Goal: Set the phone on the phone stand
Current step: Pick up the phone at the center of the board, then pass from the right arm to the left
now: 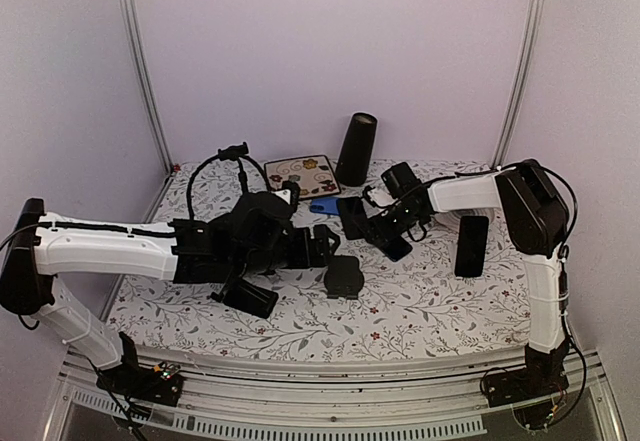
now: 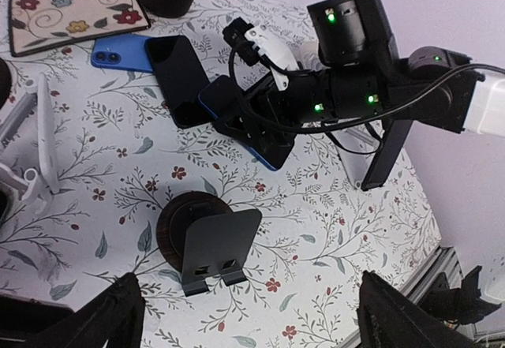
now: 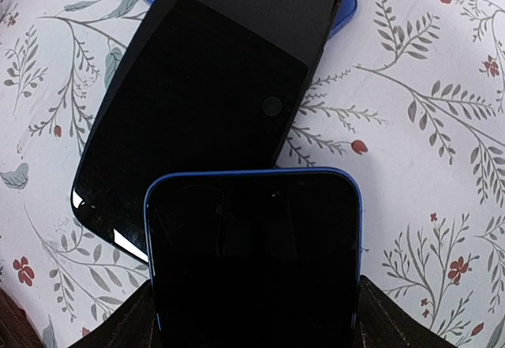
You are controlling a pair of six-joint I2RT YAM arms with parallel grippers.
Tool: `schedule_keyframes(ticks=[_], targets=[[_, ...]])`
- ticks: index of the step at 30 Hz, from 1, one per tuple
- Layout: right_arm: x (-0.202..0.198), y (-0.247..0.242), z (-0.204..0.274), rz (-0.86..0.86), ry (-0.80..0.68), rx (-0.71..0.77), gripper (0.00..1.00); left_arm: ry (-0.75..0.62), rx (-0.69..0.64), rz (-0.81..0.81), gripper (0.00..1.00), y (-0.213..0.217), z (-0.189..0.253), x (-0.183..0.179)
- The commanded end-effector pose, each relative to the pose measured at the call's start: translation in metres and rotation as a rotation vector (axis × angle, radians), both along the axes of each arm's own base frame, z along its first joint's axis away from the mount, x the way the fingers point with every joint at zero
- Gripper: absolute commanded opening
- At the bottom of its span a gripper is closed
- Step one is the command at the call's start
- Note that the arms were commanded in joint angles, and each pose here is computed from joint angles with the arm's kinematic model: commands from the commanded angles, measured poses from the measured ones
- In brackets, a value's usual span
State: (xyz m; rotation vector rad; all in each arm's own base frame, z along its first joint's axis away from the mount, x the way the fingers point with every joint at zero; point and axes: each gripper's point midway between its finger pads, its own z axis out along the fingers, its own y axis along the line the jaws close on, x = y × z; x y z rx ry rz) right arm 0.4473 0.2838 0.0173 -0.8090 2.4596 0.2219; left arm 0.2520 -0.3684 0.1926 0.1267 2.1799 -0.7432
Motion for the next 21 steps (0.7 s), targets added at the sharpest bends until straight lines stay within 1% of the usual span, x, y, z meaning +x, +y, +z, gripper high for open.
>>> schedule_keyframes(ticks=[1, 4, 6, 12, 21], targets=[[-0.001, 0.0, 0.042, -0.057, -0.029, 0.046, 0.56, 0.02, -0.03, -0.01, 0.93, -0.003, -0.009, 0.0], [-0.004, 0.003, 0.06, -0.068, -0.038, 0.092, 0.52, 0.026, -0.036, -0.015, 0.93, -0.004, -0.012, 0.0], [-0.006, 0.004, 0.075, -0.095, -0.048, 0.131, 0.52, 0.028, -0.038, -0.018, 0.93, -0.005, -0.013, 0.001], [-0.019, 0.017, 0.122, -0.104, -0.077, 0.263, 0.5, 0.03, -0.068, -0.042, 0.91, -0.011, -0.012, 0.001], [-0.054, 0.046, 0.19, -0.114, -0.134, 0.472, 0.5, 0.052, -0.182, -0.143, 0.87, -0.04, -0.006, -0.008]])
